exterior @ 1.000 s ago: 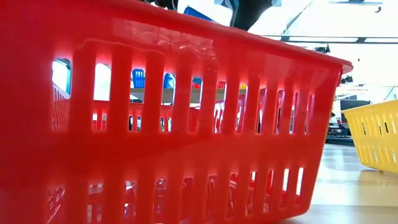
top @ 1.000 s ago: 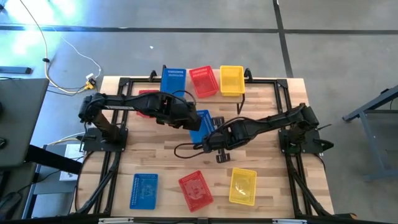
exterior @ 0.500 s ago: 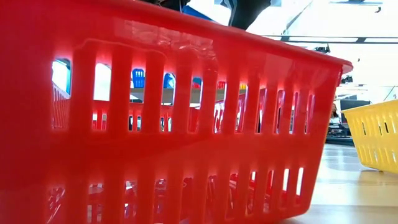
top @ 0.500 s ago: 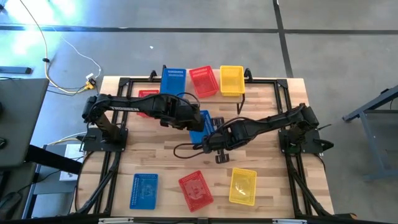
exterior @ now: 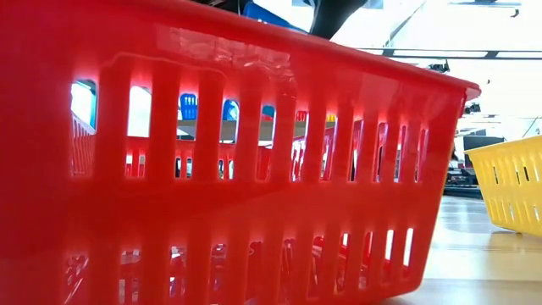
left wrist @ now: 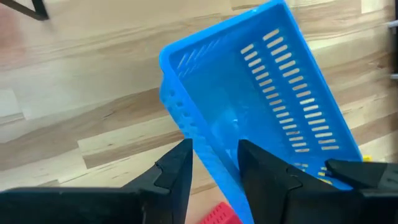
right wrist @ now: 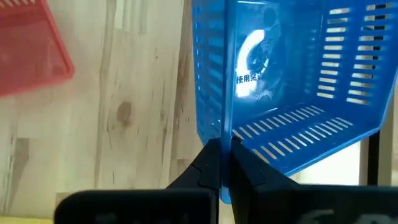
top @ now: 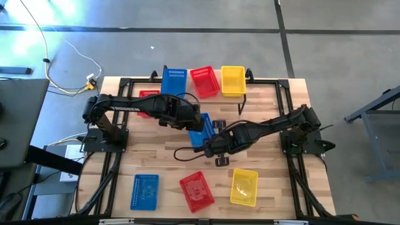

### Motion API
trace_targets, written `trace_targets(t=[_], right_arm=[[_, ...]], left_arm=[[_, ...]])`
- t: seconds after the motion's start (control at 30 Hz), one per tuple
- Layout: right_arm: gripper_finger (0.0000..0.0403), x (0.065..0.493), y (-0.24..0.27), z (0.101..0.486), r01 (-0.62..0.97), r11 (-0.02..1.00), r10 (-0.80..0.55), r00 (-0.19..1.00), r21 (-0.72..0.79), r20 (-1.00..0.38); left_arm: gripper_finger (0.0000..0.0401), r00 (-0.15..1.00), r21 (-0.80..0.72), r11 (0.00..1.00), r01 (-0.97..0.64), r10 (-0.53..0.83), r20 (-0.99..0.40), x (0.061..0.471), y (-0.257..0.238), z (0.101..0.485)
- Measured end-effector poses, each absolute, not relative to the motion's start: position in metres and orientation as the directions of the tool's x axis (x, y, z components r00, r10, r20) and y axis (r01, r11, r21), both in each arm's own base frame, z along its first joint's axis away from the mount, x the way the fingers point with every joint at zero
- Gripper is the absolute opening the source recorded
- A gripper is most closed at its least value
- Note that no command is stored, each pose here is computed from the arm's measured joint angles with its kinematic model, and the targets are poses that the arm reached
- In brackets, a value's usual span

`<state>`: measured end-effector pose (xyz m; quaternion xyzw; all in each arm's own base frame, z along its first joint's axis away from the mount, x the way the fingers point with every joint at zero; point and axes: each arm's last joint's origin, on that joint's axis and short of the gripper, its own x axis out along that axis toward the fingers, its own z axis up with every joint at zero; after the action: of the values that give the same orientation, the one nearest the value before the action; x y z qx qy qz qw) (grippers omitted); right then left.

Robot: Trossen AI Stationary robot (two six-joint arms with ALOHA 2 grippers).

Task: Stack baskets on shelf by color
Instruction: Stack the top blue basket into the other blue basket on the shelf

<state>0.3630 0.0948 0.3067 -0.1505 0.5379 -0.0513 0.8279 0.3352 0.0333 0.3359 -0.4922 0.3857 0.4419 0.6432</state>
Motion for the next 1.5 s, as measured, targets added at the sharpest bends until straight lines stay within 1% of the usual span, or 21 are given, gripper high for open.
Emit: trace_targets(t=[0.33, 0.47, 0.7, 0.93, 1.03, 1.2, 1.3, 1.4, 1.5], right_arm=[[0.0, 0.366, 0.096, 0.311, -0.056, 0.947, -0.257, 0.455, -0.316, -0.852], [0.0, 0.366, 0.096, 0.313, -0.053, 0.947, -0.258, 0.461, -0.316, -0.849], [0.0, 0.368, 0.096, 0.314, -0.043, 0.947, -0.259, 0.478, -0.317, -0.839], [0.0002, 0.369, 0.096, 0.314, -0.049, 0.95, -0.248, 0.486, -0.309, -0.838], [0.0022, 0.369, 0.097, 0.315, -0.057, 0.956, -0.224, 0.488, -0.287, -0.844], [0.0088, 0.368, 0.093, 0.316, -0.051, 0.96, -0.216, 0.485, -0.274, -0.848], [0.0123, 0.366, 0.093, 0.323, -0.043, 0.962, -0.215, 0.495, -0.271, -0.842], [0.0147, 0.361, 0.091, 0.337, -0.018, 0.971, -0.196, 0.501, -0.237, -0.843], [0.0161, 0.359, 0.09, 0.351, 0.006, 0.974, -0.196, 0.513, -0.225, -0.836]], left_arm=[[0.0114, 0.325, -0.304, 0.137, -0.943, 0.176, -0.929, 0.336, 0.033, 0.336], [0.0087, 0.325, -0.299, 0.155, -0.942, 0.185, -0.928, 0.336, 0.033, 0.337], [0.0011, 0.33, -0.288, 0.211, -0.934, 0.204, -0.922, 0.337, 0.034, 0.337], [0.0005, 0.326, -0.275, 0.233, -0.933, 0.218, -0.92, 0.337, 0.034, 0.337], [0.0003, 0.324, -0.264, 0.258, -0.929, 0.223, -0.92, 0.337, 0.034, 0.337], [0.0002, 0.313, -0.235, 0.306, -0.923, 0.237, -0.92, 0.334, 0.035, 0.338], [0.0002, 0.325, -0.237, 0.328, -0.915, 0.246, -0.913, 0.328, 0.04, 0.344], [0.0001, 0.323, -0.225, 0.353, -0.908, 0.249, -0.913, 0.319, 0.046, 0.352], [0.0001, 0.336, -0.23, 0.365, -0.902, 0.262, -0.905, 0.309, 0.054, 0.361]])
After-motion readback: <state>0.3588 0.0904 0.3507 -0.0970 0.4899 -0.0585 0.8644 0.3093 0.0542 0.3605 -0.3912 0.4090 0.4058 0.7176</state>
